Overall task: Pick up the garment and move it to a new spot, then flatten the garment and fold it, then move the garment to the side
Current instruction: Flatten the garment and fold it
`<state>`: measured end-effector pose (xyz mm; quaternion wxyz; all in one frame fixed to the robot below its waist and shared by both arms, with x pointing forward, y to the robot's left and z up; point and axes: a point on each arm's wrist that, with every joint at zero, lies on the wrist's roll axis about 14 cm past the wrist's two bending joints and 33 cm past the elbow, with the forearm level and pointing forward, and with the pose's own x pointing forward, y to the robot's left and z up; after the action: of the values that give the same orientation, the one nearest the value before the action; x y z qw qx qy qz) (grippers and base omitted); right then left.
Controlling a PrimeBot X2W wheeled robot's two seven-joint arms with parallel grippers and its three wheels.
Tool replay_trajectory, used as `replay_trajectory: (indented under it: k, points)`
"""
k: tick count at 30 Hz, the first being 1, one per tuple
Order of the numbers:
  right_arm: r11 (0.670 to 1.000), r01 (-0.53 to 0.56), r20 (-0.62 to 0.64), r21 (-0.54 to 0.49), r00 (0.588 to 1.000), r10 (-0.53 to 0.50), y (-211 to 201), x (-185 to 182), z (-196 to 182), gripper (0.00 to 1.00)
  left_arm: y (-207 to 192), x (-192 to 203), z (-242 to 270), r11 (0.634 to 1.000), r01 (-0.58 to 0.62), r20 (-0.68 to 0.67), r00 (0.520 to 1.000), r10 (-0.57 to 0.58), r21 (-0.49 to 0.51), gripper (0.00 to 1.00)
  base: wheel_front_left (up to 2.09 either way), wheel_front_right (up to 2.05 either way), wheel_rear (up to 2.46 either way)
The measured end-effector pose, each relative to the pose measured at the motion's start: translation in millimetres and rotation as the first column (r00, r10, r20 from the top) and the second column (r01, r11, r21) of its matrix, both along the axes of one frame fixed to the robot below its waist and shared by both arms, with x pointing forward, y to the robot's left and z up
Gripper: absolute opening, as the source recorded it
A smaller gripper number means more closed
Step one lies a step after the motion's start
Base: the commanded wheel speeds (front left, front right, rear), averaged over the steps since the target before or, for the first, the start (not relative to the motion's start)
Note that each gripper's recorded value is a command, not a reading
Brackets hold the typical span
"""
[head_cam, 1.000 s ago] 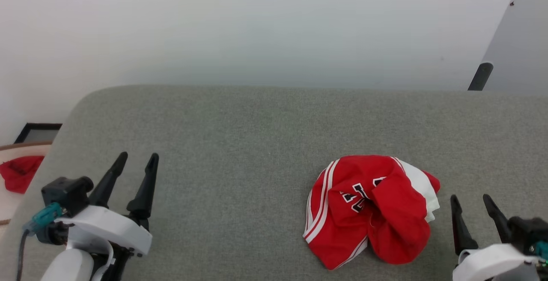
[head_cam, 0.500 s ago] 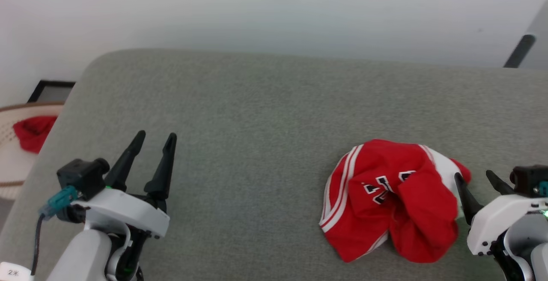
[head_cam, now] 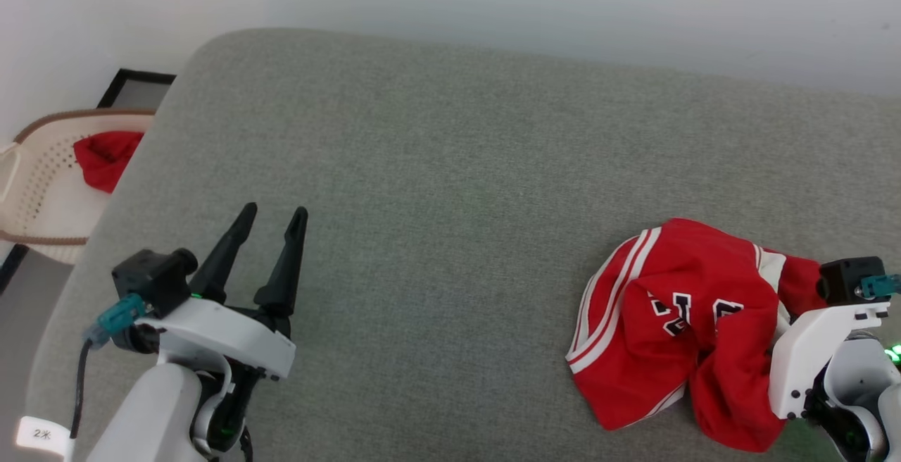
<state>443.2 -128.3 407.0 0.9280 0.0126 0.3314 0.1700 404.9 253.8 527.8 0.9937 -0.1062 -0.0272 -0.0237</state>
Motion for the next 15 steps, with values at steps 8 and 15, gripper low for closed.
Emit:
replay_trajectory:
  k: [8,15]
  points:
    - [1.0,-0.023,0.005,-0.001,1.0,0.023,2.8,5.5,9.3,0.0,4.7,-1.3,-2.4,1.0,-0.015,-0.002,1.0,0.015,-0.006,1.0,0.0,0.0,0.0]
    - [1.0,0.019,0.093,0.001,0.995,-0.02,-16.7,13.5,46.6,0.0,2.7,0.2,2.1,1.0,-0.006,0.015,1.0,0.006,-0.011,1.0,0.0,0.0,0.0]
